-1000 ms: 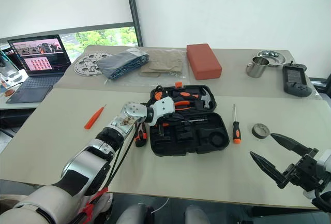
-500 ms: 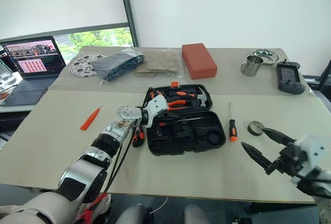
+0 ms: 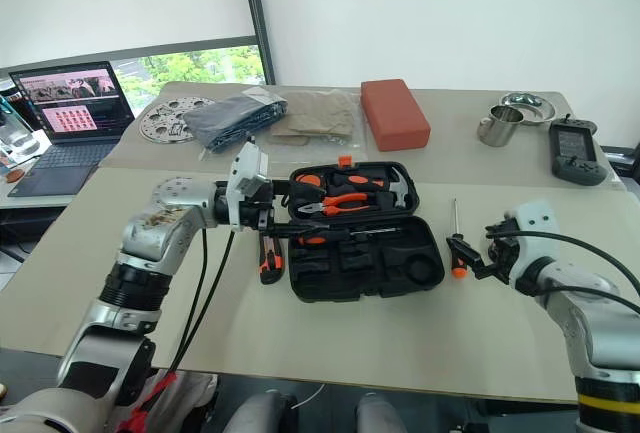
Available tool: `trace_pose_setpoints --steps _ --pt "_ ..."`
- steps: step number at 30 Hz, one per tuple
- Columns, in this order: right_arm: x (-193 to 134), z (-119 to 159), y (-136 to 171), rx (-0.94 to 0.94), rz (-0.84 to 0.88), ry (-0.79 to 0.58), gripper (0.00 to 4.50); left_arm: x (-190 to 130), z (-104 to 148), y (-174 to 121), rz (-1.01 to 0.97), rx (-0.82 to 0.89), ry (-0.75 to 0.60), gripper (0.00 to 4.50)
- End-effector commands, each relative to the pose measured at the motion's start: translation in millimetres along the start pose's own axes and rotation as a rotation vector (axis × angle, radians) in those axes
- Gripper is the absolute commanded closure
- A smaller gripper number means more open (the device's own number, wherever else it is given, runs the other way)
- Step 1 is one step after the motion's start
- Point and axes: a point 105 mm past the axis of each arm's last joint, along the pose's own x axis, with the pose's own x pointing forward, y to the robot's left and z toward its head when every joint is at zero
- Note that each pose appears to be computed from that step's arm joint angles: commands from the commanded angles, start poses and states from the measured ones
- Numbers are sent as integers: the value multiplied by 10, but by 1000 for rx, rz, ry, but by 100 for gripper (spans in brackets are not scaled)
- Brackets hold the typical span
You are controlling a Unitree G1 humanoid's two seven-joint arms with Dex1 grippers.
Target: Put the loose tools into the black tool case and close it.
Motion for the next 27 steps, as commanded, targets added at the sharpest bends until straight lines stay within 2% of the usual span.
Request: trace_pose_setpoints --steps 1,4,7,16,18,27 --pt "89 48 -116 -43 -33 53 0 -97 174 -118 -25 35 8 3" --pt "205 21 -141 -35 -36 91 0 -152 193 -169 -12 34 25 3" --pt "294 22 -114 -17 -2 107 74 -185 190 -218 -4 32 40 0" --pt "410 0 -99 2 39 180 388 -191 202 -238 18 46 46 0" --pt "405 17 -126 10 29 186 441 -194 204 -239 21 49 47 0" --pt "326 297 -220 52 -10 131 447 -196 203 -230 28 57 45 0"
